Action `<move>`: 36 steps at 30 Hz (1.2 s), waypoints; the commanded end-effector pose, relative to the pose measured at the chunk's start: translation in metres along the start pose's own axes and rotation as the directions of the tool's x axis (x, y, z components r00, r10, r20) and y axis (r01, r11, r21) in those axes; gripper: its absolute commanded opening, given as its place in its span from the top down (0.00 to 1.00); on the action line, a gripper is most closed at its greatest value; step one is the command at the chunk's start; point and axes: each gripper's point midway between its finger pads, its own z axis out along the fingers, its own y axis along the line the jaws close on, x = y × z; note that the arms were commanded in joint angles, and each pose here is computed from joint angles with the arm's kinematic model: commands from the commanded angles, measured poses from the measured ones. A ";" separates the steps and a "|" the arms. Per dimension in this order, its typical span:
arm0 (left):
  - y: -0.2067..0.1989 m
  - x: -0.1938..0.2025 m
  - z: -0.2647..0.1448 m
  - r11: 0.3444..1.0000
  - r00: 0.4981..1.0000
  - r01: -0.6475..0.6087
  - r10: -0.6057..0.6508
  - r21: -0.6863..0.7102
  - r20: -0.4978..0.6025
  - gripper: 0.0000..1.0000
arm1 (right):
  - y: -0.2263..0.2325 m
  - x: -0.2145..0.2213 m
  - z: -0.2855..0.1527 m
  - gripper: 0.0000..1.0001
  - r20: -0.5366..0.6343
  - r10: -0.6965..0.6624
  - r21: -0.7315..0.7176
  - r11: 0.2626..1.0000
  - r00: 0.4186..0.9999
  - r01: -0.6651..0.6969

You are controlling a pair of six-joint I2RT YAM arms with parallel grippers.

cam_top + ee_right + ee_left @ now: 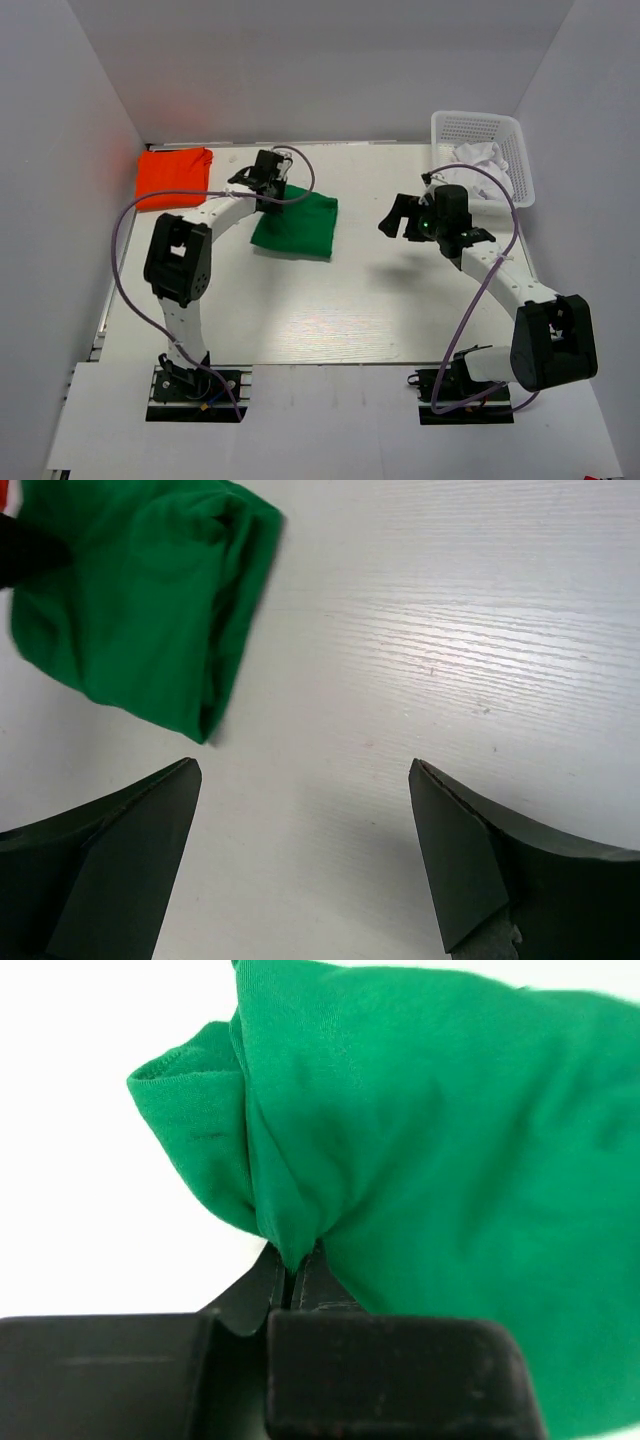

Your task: Fold and stack the t-shirts

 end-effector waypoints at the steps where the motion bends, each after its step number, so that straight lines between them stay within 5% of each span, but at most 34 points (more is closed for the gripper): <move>1: 0.039 -0.083 -0.071 0.985 0.961 -0.091 0.126 -0.148 0.245 1.00 | -0.006 -0.022 -0.004 0.10 0.091 -0.012 0.038 0.999 0.996 0.008; 15: 0.159 -0.146 -0.122 0.896 0.886 -0.099 0.277 -0.432 0.372 1.00 | -0.018 -0.024 0.004 0.10 0.076 0.000 0.077 0.997 0.997 -0.006; 36: 0.250 -0.186 -0.116 0.881 0.869 -0.147 0.332 -0.449 0.367 1.00 | -0.012 -0.044 0.030 0.10 0.040 0.031 0.061 0.998 0.999 -0.033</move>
